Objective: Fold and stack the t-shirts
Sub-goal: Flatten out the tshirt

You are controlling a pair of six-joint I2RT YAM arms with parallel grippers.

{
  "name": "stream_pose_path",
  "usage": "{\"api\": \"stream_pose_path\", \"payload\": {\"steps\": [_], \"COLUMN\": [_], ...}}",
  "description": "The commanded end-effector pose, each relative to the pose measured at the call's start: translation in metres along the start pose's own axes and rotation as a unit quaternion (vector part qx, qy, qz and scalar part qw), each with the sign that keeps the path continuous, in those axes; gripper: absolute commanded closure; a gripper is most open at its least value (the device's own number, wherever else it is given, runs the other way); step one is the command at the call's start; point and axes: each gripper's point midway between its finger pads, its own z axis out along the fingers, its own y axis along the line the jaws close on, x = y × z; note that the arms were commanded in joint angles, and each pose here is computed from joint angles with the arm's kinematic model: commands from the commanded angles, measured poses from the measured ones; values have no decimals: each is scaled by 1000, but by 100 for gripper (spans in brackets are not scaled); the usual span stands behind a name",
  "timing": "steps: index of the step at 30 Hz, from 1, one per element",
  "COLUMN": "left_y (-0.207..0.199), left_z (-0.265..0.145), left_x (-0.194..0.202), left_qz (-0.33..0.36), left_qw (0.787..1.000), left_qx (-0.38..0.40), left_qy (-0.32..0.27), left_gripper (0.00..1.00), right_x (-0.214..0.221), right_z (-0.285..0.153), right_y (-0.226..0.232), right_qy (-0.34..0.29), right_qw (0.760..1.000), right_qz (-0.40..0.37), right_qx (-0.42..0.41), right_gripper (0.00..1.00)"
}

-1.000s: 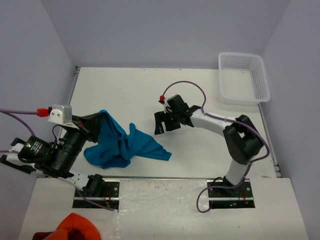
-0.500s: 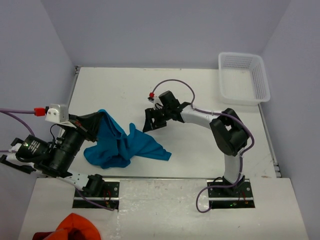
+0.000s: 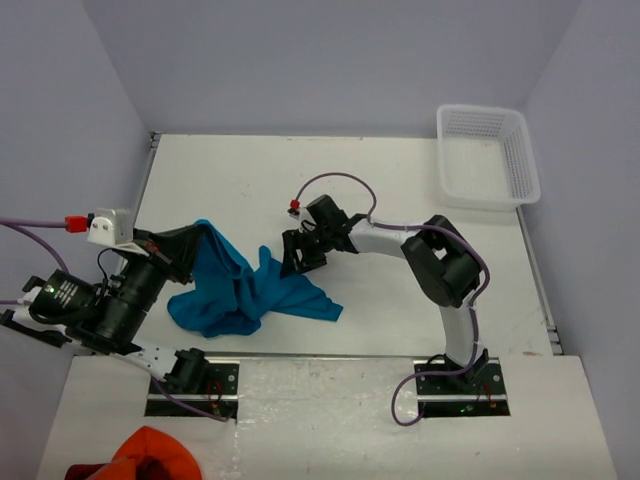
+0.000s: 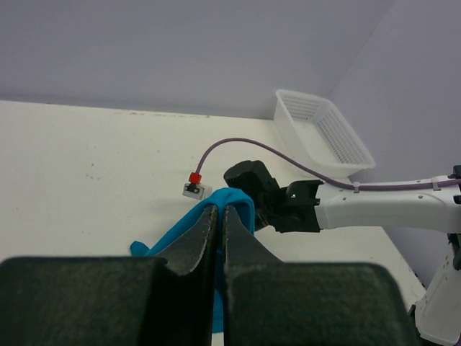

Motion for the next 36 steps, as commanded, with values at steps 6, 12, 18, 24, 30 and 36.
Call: {"api": "stream_pose_path", "payload": {"steps": [6,12,18,24,30,36], "left_y": [29,3,-57,-135,-208,-205], "left_z": [-7,-7,-7,2,42,103], "left_x": [17,14,3,-20,8,16], "left_qz": [-41,13,80,112,180,168], "left_qw": [996,998,995,993,981,981], "left_qx": [-72,-51,-28,34,67,66], "left_qy": [37,42,42,12,24,64], "left_gripper": [100,100,100,100,100,100], "right_x": [-23,-32,-36,-38,-31,-24], "right_z": [-26,-34,-42,-54,-57,-62], "right_y": [-16,-7,-5,-3,-5,-11], "right_qy": [-37,-44,-53,-64,-64,-64], "right_qw": [996,995,994,992,992,991], "right_qz": [-13,-25,-25,-29,-26,-24], "right_qx": [79,82,89,103,107,116], "right_gripper": [30,30,31,31,31,31]}}
